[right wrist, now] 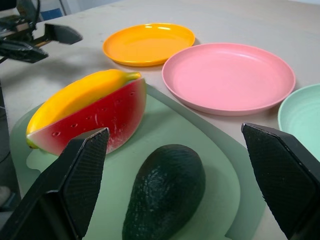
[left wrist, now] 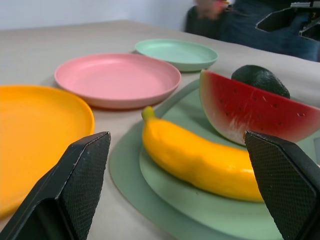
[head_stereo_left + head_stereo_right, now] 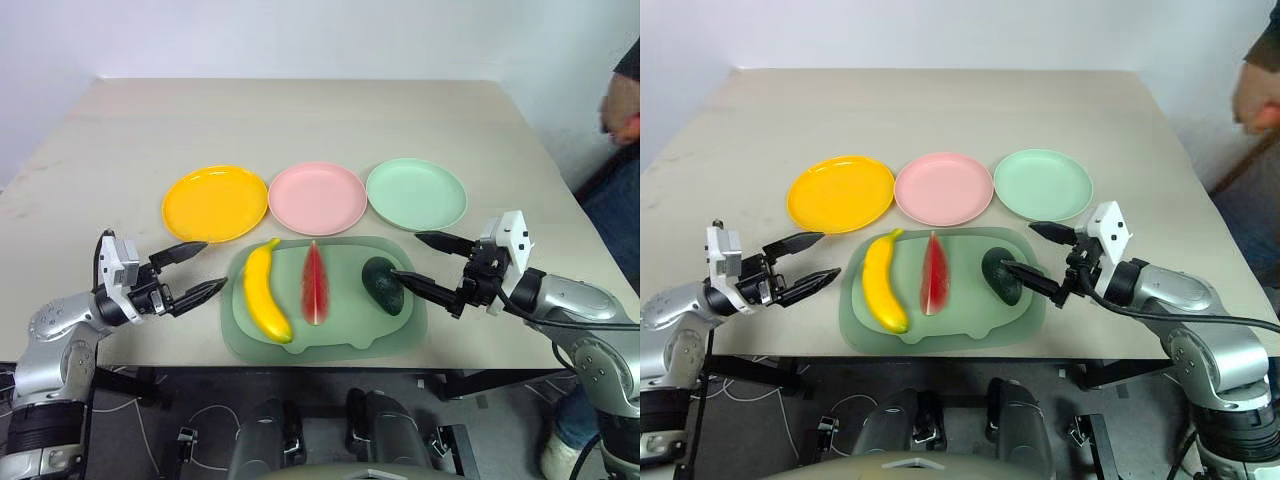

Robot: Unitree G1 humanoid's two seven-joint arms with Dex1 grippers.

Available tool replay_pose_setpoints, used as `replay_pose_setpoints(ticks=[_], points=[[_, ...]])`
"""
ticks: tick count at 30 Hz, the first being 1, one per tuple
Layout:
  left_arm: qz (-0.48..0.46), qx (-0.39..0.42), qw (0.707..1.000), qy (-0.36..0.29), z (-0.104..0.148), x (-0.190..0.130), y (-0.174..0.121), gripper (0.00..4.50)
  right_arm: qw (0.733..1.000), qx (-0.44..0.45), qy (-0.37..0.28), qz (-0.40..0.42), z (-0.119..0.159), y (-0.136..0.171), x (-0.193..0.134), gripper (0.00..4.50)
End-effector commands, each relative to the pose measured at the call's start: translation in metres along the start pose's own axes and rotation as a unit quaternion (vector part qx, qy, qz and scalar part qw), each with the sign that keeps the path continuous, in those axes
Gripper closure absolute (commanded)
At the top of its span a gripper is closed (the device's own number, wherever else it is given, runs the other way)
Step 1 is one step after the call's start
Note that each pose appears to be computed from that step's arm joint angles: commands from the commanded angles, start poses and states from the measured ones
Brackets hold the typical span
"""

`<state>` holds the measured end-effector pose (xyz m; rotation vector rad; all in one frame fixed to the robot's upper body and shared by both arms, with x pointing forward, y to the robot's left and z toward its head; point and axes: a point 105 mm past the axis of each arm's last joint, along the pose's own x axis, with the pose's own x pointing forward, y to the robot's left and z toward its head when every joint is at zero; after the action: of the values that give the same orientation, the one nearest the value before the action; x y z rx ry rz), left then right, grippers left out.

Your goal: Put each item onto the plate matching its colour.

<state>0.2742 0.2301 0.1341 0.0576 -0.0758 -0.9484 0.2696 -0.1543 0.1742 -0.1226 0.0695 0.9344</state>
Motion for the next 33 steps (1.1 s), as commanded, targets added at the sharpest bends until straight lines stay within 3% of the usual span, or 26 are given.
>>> replay_pose_setpoints(ticks=[1, 16, 24, 33], points=[[0.003, 0.028, 0.999, -0.019, 0.014, 0.001, -0.001, 0.02, 1.000, -0.017, -0.014, 0.007, 0.010, 0.001, -0.001, 0.00], [-0.011, 0.027, 0.999, -0.027, 0.014, 0.016, -0.004, 0.02, 0.998, 0.031, 0.046, -0.005, -0.010, 0.004, 0.005, 0.00], [-0.019, 0.024, 0.999, -0.025, 0.016, 0.017, -0.005, 0.02, 0.997, 0.048, 0.052, -0.026, -0.013, 0.007, 0.030, 0.00], [-0.023, 0.026, 0.999, -0.025, 0.019, 0.020, -0.004, 0.02, 0.991, 0.060, 0.114, -0.041, -0.033, 0.003, 0.044, 0.00]])
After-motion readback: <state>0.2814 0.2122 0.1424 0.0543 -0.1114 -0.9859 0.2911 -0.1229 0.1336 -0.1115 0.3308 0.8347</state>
